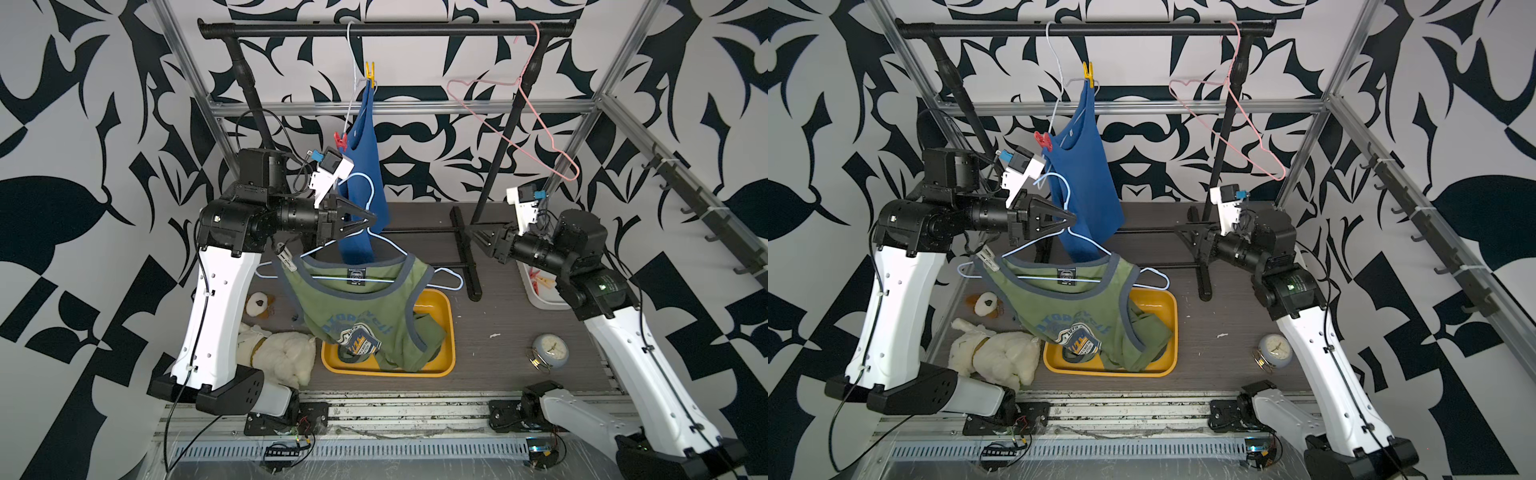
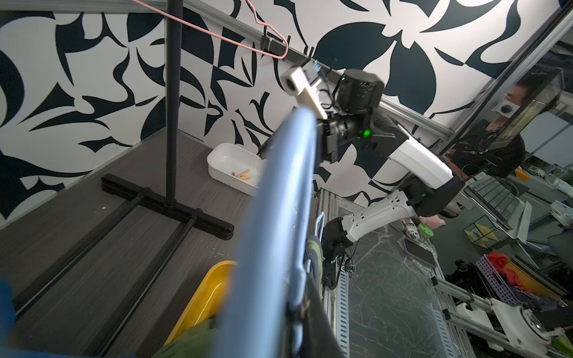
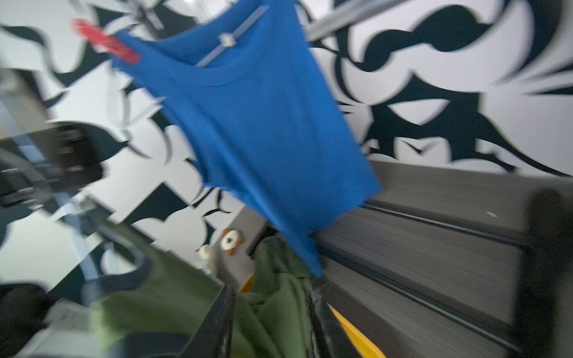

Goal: Remove the clothespins securing tank tops to the hanger
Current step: Adjust the hanger.

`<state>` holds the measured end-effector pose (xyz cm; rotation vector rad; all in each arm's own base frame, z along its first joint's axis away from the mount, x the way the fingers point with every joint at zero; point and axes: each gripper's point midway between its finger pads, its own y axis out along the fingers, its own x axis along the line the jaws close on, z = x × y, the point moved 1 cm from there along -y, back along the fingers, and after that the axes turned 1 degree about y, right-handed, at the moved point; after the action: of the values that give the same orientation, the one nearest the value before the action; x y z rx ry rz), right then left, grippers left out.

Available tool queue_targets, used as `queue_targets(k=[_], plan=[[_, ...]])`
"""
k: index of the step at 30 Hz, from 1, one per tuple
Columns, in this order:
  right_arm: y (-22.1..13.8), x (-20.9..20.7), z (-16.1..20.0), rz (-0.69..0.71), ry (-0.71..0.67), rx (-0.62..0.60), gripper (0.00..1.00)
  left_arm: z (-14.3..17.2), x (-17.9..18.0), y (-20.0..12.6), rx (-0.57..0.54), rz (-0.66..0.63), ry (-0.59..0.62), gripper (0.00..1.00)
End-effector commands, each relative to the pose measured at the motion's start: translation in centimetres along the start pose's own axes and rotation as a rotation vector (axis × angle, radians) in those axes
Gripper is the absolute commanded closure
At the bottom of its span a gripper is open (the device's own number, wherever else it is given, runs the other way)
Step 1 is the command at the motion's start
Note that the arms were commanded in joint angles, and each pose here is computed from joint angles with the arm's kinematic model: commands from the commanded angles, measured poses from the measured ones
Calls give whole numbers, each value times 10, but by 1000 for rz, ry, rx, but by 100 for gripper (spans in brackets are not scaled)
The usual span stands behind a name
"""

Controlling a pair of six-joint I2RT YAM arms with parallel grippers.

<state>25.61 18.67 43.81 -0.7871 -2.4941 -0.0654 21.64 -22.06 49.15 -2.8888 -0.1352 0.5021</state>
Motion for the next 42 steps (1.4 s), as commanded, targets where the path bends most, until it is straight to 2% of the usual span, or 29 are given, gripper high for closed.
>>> queue_targets(k=[1,4,10,19,35,40,42], plan=[[-3,67,-22,-252,-85,-8,61,10,-7,3,26,30,-18,92],[3,94,-26,-359,-114,6,59,11,-8,4,30,35,-18,92],[29,123,-17,-489,-144,90,57,5,-13,8,23,87,-26,91],[62,144,-1,-532,-211,171,56,0,-11,15,23,116,-34,91],[94,144,12,-508,-255,222,57,-4,-21,13,14,144,-29,91],[100,152,21,-542,-255,268,63,-5,-18,14,12,137,-22,91],[101,152,24,-536,-259,276,71,-6,-18,14,10,136,-20,91]])
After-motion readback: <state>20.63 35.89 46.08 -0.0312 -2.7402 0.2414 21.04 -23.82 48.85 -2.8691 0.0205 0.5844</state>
